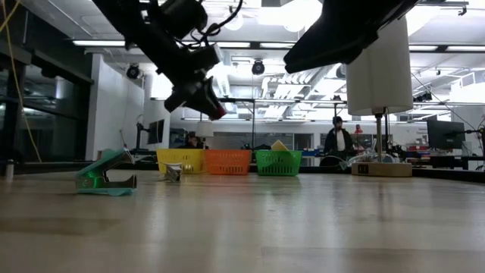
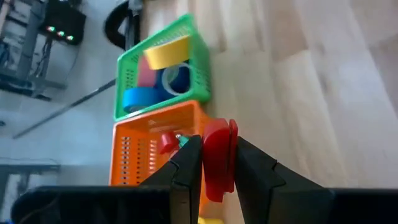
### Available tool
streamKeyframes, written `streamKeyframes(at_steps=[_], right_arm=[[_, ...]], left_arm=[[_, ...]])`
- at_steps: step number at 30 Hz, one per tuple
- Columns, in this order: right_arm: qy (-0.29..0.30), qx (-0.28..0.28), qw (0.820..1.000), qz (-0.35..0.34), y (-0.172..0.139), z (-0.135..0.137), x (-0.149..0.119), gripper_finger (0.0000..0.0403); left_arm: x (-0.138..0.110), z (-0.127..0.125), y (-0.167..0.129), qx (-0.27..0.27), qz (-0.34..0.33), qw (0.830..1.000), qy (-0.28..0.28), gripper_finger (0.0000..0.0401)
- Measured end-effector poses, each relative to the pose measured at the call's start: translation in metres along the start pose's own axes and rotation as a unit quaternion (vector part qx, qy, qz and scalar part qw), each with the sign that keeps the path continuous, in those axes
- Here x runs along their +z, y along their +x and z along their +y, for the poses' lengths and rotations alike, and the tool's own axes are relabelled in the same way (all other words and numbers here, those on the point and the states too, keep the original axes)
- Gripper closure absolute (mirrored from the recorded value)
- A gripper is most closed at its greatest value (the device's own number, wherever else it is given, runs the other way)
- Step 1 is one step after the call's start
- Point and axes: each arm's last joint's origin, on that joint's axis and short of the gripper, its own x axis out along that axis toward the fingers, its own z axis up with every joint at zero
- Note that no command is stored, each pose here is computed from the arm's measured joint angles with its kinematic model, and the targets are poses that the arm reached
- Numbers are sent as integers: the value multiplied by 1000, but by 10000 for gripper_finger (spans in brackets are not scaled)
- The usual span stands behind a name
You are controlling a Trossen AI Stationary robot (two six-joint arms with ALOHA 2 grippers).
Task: Pick and place Stapler, Stapler remover, tape
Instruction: Put the red stapler into the orange basket
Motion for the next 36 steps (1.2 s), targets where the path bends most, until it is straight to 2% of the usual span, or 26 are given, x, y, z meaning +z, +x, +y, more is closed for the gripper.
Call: streamKeyframes(at_steps=[11, 16, 21, 25, 36], right_arm=[[-12, -18, 1000, 1, 0, -1, -1, 238], [-13, -19, 1000, 4, 0, -1, -2, 237], [-14, -19, 1000, 4, 0, -1, -2, 238], [-13, -19, 1000, 4, 0, -1, -2, 237], [-14, -20, 1000, 5, 1, -1, -3, 238]], left_arm=[[-30, 33, 34, 15, -23, 989, -147, 332], [-43, 42, 46, 19, -25, 974, -224, 332], [-53, 50, 50, 31, -21, 962, -270, 332], [-60, 54, 50, 16, -21, 956, -291, 332], [-61, 56, 50, 9, -29, 955, -295, 332]])
